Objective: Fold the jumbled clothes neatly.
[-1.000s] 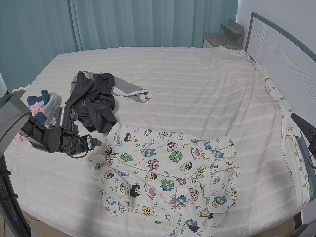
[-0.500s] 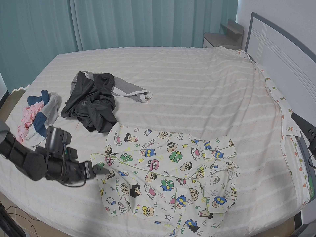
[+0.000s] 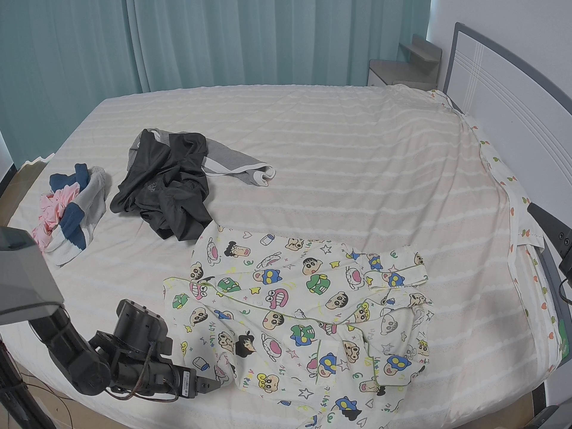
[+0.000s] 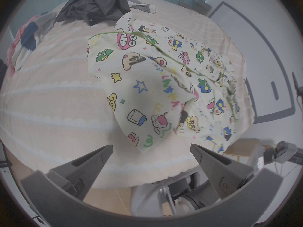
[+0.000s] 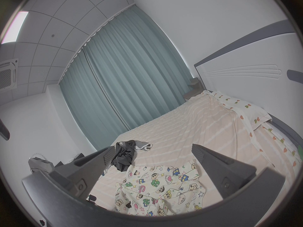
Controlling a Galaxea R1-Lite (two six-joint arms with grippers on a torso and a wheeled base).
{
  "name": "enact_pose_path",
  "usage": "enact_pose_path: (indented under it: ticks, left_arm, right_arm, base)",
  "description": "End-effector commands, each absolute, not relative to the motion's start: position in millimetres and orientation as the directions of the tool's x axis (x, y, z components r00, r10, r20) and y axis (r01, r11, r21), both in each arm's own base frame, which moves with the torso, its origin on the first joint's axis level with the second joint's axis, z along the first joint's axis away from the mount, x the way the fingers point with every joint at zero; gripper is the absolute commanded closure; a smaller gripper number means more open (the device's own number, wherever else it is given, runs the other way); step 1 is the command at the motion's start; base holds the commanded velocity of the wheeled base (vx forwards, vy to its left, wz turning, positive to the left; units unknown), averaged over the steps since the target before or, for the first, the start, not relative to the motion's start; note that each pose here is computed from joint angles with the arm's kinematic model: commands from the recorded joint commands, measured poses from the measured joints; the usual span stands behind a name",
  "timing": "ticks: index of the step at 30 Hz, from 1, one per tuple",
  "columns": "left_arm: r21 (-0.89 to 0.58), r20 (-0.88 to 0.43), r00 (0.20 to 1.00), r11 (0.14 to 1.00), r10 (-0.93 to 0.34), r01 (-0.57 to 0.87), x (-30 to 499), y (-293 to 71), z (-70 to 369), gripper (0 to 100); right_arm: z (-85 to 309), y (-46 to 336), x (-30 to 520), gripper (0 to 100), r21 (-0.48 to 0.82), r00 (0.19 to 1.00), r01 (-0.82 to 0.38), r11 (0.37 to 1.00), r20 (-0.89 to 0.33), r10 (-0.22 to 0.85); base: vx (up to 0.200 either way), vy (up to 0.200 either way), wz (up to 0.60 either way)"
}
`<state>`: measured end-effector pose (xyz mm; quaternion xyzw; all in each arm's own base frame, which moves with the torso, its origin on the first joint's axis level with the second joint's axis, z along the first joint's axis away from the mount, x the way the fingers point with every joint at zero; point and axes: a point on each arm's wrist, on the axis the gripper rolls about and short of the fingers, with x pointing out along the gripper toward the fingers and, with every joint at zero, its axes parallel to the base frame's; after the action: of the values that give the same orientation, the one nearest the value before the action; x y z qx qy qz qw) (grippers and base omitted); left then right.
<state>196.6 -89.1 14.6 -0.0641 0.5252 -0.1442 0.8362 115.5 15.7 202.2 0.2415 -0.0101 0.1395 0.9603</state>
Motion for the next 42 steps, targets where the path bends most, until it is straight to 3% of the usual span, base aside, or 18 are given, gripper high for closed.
enact_pose_path:
  ticks: [1,6,12,23,42]
  left_arm:
    - [-0.159,-0.913,0.345,0.968,-0.218,0.193,192.1,-101.3,-20.9,0]
    - [-0.139,-0.885,0.411,0.968,-0.216,0.210,197.6,-107.8,-23.2,0]
    - [-0.017,-0.889,0.436,0.961,-0.141,0.276,196.4,-111.1,-28.8,0]
    - [0.024,-0.858,0.500,0.963,-0.119,0.270,202.9,-118.7,-33.5,0]
    - [0.046,-0.842,0.530,0.967,-0.098,0.252,212.1,-123.4,-39.4,0]
  right_arm:
    - [202.6,15.7,115.4,0,0.461,0.961,-0.274,0.844,0.089,0.263]
    - [202.6,15.7,115.4,0,0.461,0.961,-0.274,0.844,0.089,0.263]
    - [202.6,15.7,115.4,0,0.461,0.961,-0.274,0.844,0.089,0.263]
    - [202.6,15.7,115.4,0,0.461,0.961,-0.274,0.844,0.089,0.263]
    - [202.2,15.8,115.3,0,0.461,0.960,-0.275,0.844,0.088,0.265]
  base:
    - [0.000,0.000,0.00]
    - [0.000,0.000,0.00]
    - [0.000,0.000,0.00]
    - [0.000,0.000,0.00]
    - [0.000,0.000,0.00]
